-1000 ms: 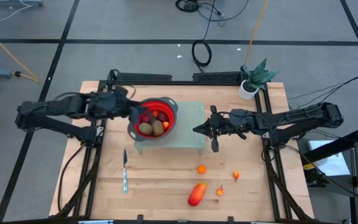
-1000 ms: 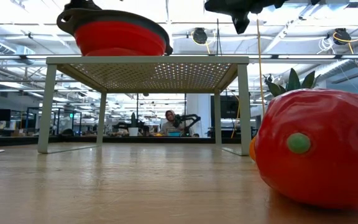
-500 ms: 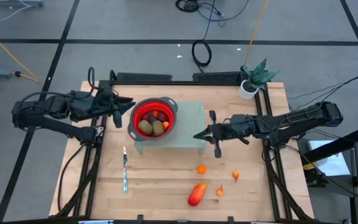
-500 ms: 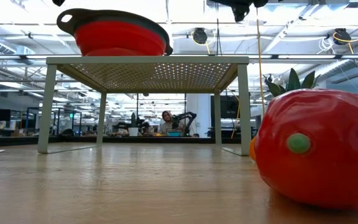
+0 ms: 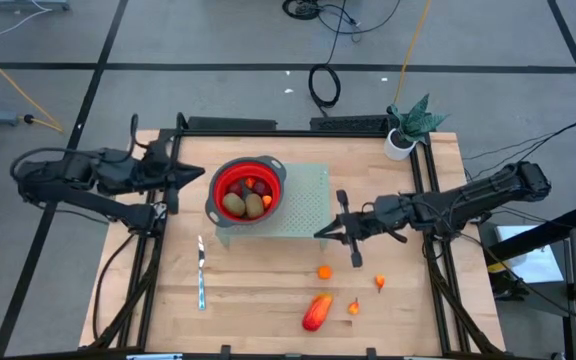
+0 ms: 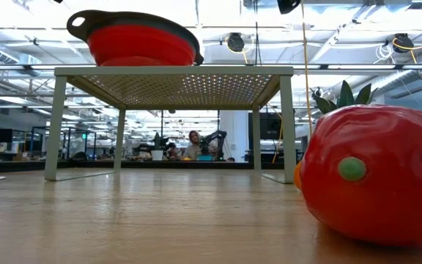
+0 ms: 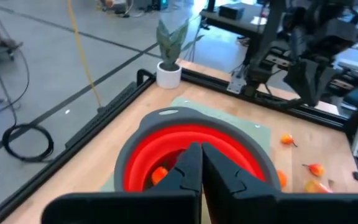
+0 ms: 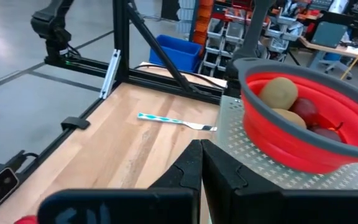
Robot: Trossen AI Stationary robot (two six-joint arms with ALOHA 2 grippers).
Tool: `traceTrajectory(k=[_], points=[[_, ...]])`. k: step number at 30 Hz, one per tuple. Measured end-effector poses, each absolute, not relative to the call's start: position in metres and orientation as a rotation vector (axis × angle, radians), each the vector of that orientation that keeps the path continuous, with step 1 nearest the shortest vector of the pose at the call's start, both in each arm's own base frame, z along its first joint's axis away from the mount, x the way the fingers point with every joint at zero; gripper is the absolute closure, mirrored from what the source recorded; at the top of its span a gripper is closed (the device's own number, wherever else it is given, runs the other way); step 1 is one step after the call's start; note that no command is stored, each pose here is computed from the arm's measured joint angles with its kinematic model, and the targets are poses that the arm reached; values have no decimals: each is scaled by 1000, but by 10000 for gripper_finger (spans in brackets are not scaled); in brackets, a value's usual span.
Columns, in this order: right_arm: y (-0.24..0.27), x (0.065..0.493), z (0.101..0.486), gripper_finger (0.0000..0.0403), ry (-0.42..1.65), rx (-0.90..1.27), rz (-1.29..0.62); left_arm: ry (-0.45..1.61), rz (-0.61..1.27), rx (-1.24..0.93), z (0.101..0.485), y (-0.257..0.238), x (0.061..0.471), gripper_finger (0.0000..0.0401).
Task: Pick & Place Fruit
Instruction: Put the right peach into the strainer bowl on the shelf
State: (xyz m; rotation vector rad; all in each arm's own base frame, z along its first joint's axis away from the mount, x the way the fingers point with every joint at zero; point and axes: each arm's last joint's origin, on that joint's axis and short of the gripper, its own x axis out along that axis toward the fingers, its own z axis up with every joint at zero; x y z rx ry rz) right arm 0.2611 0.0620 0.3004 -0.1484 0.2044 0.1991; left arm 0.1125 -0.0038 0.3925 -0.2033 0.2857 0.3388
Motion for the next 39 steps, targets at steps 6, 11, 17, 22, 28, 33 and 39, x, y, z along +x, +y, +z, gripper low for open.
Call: traceTrajectory(k=[6,11,17,22,28,33,39], points=[[64,261,300,403,209,-91,199,267,299,-182,395,-6,104,399],[64,261,301,403,214,-29,194,273,268,-157,395,-9,105,397],[64,261,300,403,226,-14,199,278,241,-136,395,-12,105,395],[68,260,299,403,230,-27,308,283,219,-110,395,-14,104,399],[85,252,293,403,287,-93,432,304,188,-108,389,-17,104,400],[100,243,284,403,388,-92,489,284,169,-129,369,-20,106,399],[111,236,280,403,452,-52,524,231,142,-148,347,-20,100,399]])
